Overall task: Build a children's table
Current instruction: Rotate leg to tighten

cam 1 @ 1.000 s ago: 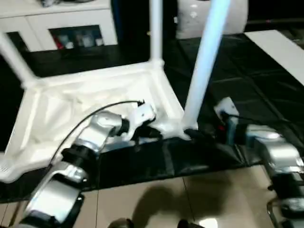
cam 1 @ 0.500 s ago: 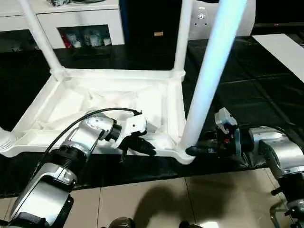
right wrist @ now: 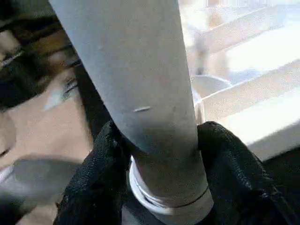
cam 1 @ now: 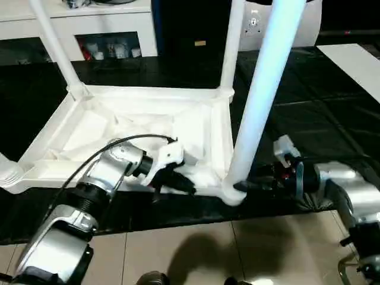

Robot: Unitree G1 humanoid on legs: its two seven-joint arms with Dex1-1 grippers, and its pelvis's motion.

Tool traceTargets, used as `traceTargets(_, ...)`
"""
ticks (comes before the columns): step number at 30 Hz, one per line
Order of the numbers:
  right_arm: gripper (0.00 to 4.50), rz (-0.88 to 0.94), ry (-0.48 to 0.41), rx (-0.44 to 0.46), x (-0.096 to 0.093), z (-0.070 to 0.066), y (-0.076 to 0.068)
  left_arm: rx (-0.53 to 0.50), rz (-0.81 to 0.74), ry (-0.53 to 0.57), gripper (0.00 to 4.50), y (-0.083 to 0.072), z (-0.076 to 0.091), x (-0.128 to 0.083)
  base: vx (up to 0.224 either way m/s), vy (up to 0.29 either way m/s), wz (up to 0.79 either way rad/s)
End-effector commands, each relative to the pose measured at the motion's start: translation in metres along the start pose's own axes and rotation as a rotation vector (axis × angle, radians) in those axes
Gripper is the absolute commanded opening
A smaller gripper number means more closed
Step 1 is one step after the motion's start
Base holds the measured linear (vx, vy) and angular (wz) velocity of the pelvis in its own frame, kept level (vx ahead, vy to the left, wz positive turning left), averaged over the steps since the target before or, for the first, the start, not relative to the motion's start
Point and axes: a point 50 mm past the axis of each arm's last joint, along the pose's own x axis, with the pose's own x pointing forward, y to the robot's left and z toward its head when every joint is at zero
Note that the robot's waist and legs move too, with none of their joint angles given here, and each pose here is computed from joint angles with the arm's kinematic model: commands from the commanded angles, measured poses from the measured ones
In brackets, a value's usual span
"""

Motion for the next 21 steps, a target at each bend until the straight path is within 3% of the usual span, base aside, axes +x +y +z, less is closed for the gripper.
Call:
traceTargets(1,1.99,0.024,-0.053,0.000,0.023,0.004,0.010,-0.027,0.096,-0.079,0.00,0.004,0.018,0.017,0.000,0.000,0.00)
traceTargets(8,1.95,-0.459,-0.048,0.139,0.060,-0.001,-0.014,-0.164,0.320,-0.135,0.00,0.015,0.039,0.042,0.000,0.000,0.00)
traceTargets(10,1.95,-0.675,-0.112,0.249,0.080,0.006,-0.023,-0.222,0.517,-0.174,0.00,0.024,0.052,0.050,0.000,0.000,0.00)
traceTargets(13,1.95,-0.679,-0.114,0.216,0.086,0.009,-0.023,-0.230,0.537,-0.193,0.00,0.024,0.056,0.053,0.000,0.000,0.00)
traceTargets(16,2.63,-0.676,-0.132,0.174,0.087,0.014,-0.024,-0.207,0.504,-0.181,0.00,0.020,0.056,0.057,0.000,0.000,0.00)
traceTargets(21,2.99,-0.709,-0.122,0.144,0.077,0.011,-0.027,-0.186,0.499,-0.157,0.00,0.018,0.054,0.057,0.000,0.000,0.00)
